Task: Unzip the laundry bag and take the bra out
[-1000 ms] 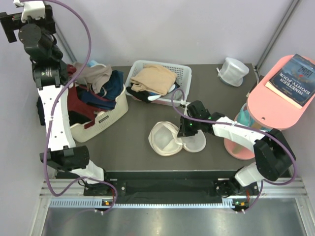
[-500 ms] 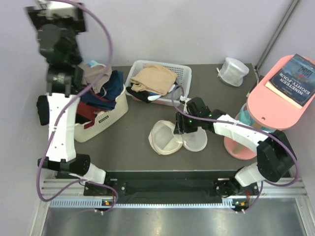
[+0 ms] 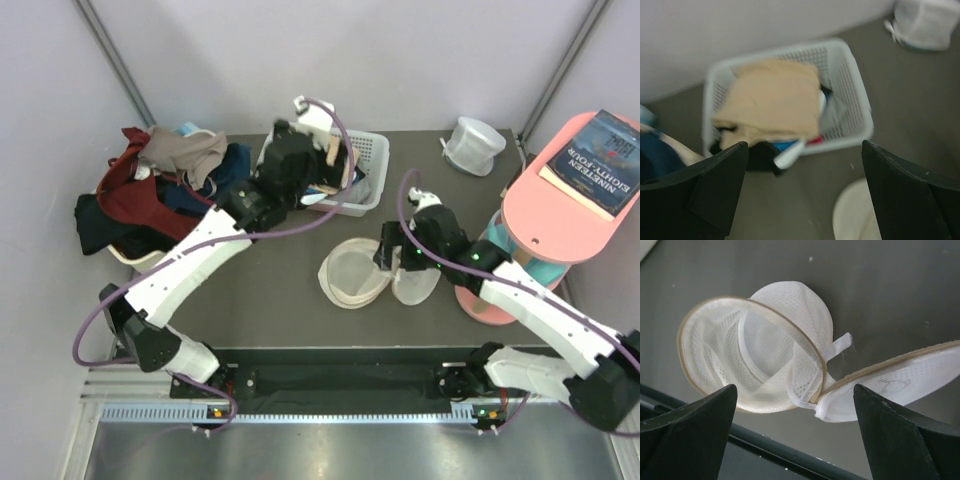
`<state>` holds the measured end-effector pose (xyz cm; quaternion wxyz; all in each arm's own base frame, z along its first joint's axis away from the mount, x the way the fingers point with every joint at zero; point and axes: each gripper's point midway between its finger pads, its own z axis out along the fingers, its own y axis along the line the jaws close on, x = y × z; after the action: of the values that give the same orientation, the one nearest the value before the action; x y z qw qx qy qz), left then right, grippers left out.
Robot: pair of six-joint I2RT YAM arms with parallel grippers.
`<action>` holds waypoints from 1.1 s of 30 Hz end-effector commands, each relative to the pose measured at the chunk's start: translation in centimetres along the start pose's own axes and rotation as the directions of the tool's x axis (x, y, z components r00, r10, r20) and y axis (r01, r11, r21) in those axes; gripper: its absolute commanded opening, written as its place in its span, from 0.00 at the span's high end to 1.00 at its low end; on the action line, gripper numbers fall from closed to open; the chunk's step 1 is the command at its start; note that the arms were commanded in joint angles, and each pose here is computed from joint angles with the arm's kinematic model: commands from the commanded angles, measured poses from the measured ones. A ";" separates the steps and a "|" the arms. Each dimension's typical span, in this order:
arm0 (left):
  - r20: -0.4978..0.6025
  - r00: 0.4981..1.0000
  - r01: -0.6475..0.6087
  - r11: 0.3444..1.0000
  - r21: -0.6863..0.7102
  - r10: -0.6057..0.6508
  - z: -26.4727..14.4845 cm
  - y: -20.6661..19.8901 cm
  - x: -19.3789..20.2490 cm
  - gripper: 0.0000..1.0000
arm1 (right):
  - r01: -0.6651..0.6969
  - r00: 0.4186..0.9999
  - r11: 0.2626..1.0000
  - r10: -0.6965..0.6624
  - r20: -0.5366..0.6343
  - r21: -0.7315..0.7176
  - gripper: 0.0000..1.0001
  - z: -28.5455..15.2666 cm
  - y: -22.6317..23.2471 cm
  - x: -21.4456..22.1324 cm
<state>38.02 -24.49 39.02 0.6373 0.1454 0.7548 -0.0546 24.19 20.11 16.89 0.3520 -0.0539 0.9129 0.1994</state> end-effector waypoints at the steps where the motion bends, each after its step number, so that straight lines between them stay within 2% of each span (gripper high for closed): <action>1: -0.195 0.956 0.259 0.941 0.217 -0.218 -3.1 -5.0 5.8 0.01 | -0.075 0.997 0.984 0.076 0.002 0.161 0.02 -0.8 -3.9 2.6; 2: -0.251 0.943 0.283 0.926 0.250 -0.220 -3.7 -5.9 8.4 0.01 | -0.094 0.995 0.981 0.097 -0.012 0.172 0.02 -0.6 -4.2 3.4; 3: -0.318 0.915 0.355 0.868 0.347 -0.247 -4.9 -8.2 9.5 0.01 | -0.090 0.994 0.979 0.100 -0.045 0.182 0.03 -0.1 -4.7 4.7; 4: -0.358 0.898 0.390 0.841 0.375 -0.257 -5.6 -9.2 10.8 0.01 | -0.105 0.992 0.979 0.115 -0.045 0.177 0.03 0.2 -4.7 5.0; 7: -0.506 0.822 0.490 0.774 0.400 -0.259 -7.9 -11.3 17.2 0.01 | -0.113 0.991 0.983 0.122 -0.056 0.144 0.04 0.9 -4.4 5.9; 9: -0.526 0.804 0.522 0.752 0.402 -0.276 -8.1 -11.9 18.3 0.01 | -0.113 0.991 0.985 0.121 -0.057 0.128 0.04 0.9 -4.1 5.9; 16: -0.528 0.799 0.535 0.744 0.401 -0.290 -6.4 -13.0 21.3 0.01 | -0.104 0.991 0.992 0.110 -0.081 0.077 0.03 1.0 -3.1 6.0; 19: -0.547 0.788 0.520 0.780 0.347 -0.283 -5.1 -12.8 23.5 0.01 | -0.102 0.991 0.994 0.104 -0.078 0.030 0.03 0.6 -2.3 5.8; 24: -0.572 0.775 0.510 0.801 0.314 -0.269 -3.6 -13.2 25.8 0.01 | -0.101 0.992 0.995 0.102 -0.070 0.020 0.03 0.0 -2.0 5.2; 26: -0.584 0.765 0.503 0.819 0.278 -0.271 -3.0 -13.0 27.1 0.21 | -0.101 0.992 0.994 0.103 -0.068 0.036 0.02 0.0 -2.2 5.1; 28: -0.585 0.760 0.474 0.857 0.202 -0.282 -2.0 -12.0 27.9 0.53 | -0.111 0.990 0.992 0.116 -0.078 0.065 0.02 0.2 -2.6 5.3; 29: -0.589 0.755 0.444 0.886 0.137 -0.287 -1.7 -10.8 28.6 0.90 | -0.112 0.990 0.991 0.117 -0.073 0.078 0.02 0.2 -2.8 5.1; 30: -0.622 0.731 0.409 0.909 0.073 -0.279 -2.3 -9.5 29.7 1.00 | -0.113 0.990 0.990 0.120 -0.076 0.087 0.03 0.3 -2.8 5.1; 31: -0.600 0.742 0.376 0.927 0.003 -0.299 -2.1 -7.5 29.6 1.00 | -0.115 0.988 0.988 0.125 -0.089 0.107 0.03 0.6 -3.1 5.3; 33: -0.604 0.735 0.359 0.932 -0.037 -0.307 -3.0 -5.6 29.8 1.00 | -0.121 0.988 0.982 0.134 -0.082 0.142 0.03 0.8 -3.6 5.1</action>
<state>27.39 -28.74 8.04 0.3024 0.0959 0.9228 -0.2187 20.01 17.22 10.19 0.2751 -0.0029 0.9469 0.1667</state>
